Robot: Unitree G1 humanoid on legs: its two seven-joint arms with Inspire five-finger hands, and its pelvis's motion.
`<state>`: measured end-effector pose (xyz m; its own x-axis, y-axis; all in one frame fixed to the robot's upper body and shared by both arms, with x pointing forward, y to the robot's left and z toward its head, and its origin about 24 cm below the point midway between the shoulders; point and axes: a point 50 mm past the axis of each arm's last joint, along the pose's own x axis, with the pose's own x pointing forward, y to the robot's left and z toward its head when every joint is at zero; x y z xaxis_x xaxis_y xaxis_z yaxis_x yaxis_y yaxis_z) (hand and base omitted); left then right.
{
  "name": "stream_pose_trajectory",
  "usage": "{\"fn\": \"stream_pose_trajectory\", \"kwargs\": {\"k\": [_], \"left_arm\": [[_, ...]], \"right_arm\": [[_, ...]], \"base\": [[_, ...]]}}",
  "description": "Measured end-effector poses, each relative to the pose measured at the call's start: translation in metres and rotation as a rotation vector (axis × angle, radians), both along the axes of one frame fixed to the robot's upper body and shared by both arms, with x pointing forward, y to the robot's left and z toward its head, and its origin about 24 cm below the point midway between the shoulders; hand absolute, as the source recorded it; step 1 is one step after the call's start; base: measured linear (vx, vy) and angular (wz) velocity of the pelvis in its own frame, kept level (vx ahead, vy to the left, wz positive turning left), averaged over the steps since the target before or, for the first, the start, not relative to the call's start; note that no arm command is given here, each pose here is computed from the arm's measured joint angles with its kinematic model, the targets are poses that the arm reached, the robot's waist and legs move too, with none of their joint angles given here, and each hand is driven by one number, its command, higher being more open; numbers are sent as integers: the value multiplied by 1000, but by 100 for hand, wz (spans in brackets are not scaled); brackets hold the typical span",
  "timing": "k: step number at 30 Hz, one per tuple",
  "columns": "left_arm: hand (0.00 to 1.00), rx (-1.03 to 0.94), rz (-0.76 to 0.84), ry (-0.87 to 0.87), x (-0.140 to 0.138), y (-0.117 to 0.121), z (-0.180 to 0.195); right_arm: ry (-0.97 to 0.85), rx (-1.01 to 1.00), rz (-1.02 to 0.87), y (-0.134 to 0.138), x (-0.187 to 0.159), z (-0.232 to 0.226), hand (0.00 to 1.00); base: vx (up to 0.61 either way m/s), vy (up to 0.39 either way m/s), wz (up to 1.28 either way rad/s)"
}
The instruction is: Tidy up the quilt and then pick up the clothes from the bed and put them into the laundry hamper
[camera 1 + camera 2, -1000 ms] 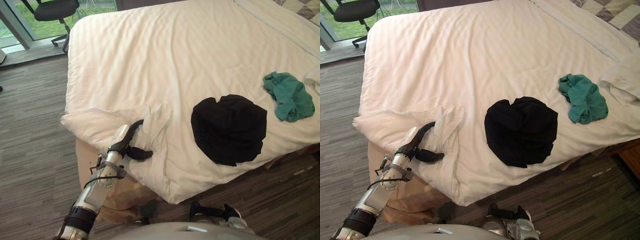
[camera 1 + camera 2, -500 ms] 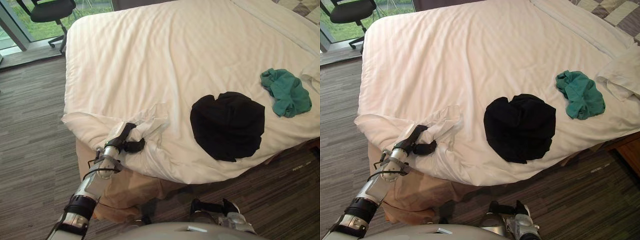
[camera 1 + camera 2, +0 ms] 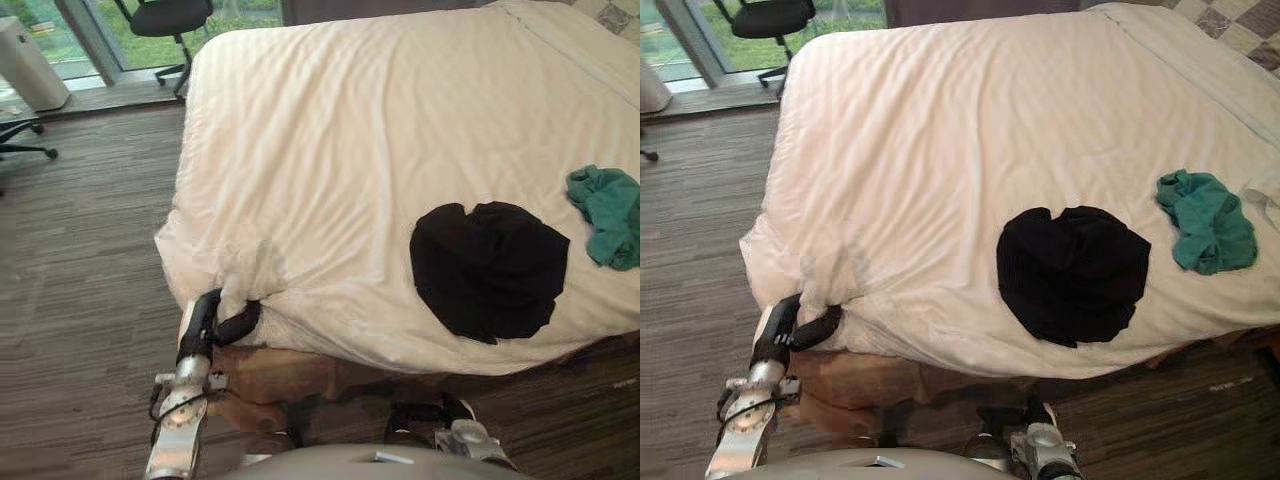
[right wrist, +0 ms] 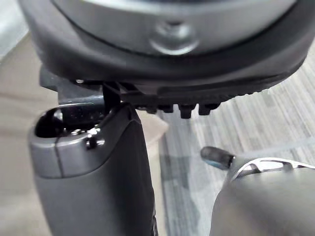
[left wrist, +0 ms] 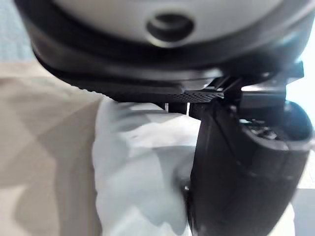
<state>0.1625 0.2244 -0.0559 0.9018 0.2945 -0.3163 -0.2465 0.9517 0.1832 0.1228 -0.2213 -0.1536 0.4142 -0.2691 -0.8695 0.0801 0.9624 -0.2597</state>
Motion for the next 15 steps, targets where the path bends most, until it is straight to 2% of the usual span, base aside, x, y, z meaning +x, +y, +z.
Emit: {"fn": "stream_pose_trajectory", "kwargs": {"k": [4,7,9,12,13,15], "left_arm": [[100,-134,179,114,-28,-5,-39],[100,-169,232,161,-38,-7,-51],[100,-178,253,200,-46,-6,-57],[100,-182,199,305,-52,-15,-71],[100,-195,188,428,-63,-21,-84],[100,-227,274,621,-85,-6,-99]], "right_arm": [[-21,-37,-22,-19,6,6,100],[-32,-38,-107,-29,6,8,100],[-44,-57,-128,-38,6,11,100],[-55,-105,-144,-54,7,17,100],[-20,-86,-152,-49,0,12,100],[46,1,-167,-21,-16,-2,100]], "base": [[-123,44,36],[-109,139,-19],[-104,290,-44],[-108,416,-35],[-249,377,9],[-259,226,-4]]}}
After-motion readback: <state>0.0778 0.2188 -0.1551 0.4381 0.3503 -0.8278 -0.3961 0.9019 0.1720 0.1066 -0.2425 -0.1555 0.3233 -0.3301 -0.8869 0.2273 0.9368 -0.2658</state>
